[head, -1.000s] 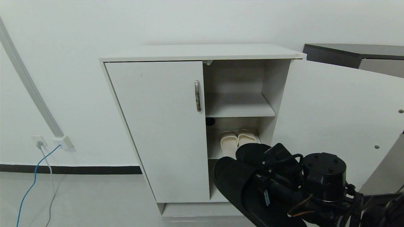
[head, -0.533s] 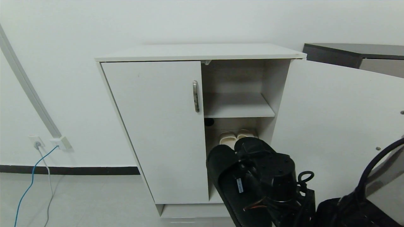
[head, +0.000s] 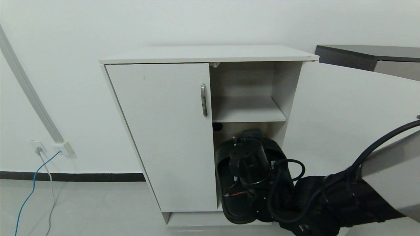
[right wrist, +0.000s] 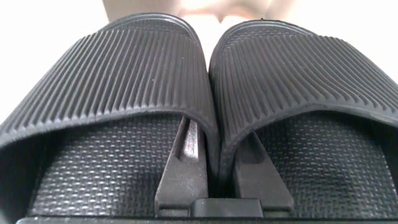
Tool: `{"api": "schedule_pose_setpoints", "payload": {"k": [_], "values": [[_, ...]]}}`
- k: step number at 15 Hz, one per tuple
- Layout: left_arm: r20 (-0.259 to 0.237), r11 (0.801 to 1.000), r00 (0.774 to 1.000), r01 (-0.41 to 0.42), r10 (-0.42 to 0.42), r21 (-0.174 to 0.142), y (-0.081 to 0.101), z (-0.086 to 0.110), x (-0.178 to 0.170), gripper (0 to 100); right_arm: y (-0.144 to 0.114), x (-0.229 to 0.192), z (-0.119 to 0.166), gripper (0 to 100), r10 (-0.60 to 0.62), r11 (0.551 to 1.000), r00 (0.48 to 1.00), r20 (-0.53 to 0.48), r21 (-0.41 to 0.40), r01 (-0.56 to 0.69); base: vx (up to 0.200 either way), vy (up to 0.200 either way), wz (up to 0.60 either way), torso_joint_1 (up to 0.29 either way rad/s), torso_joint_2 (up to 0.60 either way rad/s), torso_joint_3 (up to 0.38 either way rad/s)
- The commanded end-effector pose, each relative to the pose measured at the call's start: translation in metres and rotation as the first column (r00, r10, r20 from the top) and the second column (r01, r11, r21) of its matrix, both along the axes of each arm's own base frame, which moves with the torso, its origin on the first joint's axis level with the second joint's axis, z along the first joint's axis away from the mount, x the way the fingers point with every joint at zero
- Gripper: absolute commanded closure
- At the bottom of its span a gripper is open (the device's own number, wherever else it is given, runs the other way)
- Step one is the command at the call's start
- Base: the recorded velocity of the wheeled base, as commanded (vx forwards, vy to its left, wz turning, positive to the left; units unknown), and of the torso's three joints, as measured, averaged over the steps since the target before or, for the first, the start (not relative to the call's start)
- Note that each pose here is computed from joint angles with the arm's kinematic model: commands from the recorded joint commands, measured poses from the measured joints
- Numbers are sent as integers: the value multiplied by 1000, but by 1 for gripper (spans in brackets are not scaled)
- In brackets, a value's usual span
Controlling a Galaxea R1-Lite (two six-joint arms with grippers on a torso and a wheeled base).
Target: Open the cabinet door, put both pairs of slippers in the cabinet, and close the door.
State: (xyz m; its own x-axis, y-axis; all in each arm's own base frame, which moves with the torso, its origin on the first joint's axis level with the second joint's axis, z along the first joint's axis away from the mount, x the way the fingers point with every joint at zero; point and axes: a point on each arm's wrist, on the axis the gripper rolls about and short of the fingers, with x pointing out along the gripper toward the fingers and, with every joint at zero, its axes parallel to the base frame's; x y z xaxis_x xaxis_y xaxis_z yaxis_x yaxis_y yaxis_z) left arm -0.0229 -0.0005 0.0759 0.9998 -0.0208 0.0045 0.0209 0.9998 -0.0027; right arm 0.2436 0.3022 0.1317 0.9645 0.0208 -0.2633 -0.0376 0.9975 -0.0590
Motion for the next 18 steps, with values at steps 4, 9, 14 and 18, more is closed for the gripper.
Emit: {"api": "schedule_pose_setpoints", "payload": {"k": [4,9,14,18], "values": [[0,1000,1000,-1,1,0,0,0,0,100,0,9,39,100,-34,998,999,41,46,32,0,0,0,0,0,0],[-1,1000,1000,-1,1,1,0,0,0,100,-20,24,61,100,-37,997,997,61,76,32,0,0,0,0,0,0],[-1,1000,1000,-1,1,3,0,0,0,100,-24,31,62,100,-27,996,998,55,85,22,80,0,0,1,2,1],[0,1000,1000,-1,1,1,0,0,0,100,-24,31,60,100,-20,996,998,52,84,15,200,0,0,-1,0,12]]}}
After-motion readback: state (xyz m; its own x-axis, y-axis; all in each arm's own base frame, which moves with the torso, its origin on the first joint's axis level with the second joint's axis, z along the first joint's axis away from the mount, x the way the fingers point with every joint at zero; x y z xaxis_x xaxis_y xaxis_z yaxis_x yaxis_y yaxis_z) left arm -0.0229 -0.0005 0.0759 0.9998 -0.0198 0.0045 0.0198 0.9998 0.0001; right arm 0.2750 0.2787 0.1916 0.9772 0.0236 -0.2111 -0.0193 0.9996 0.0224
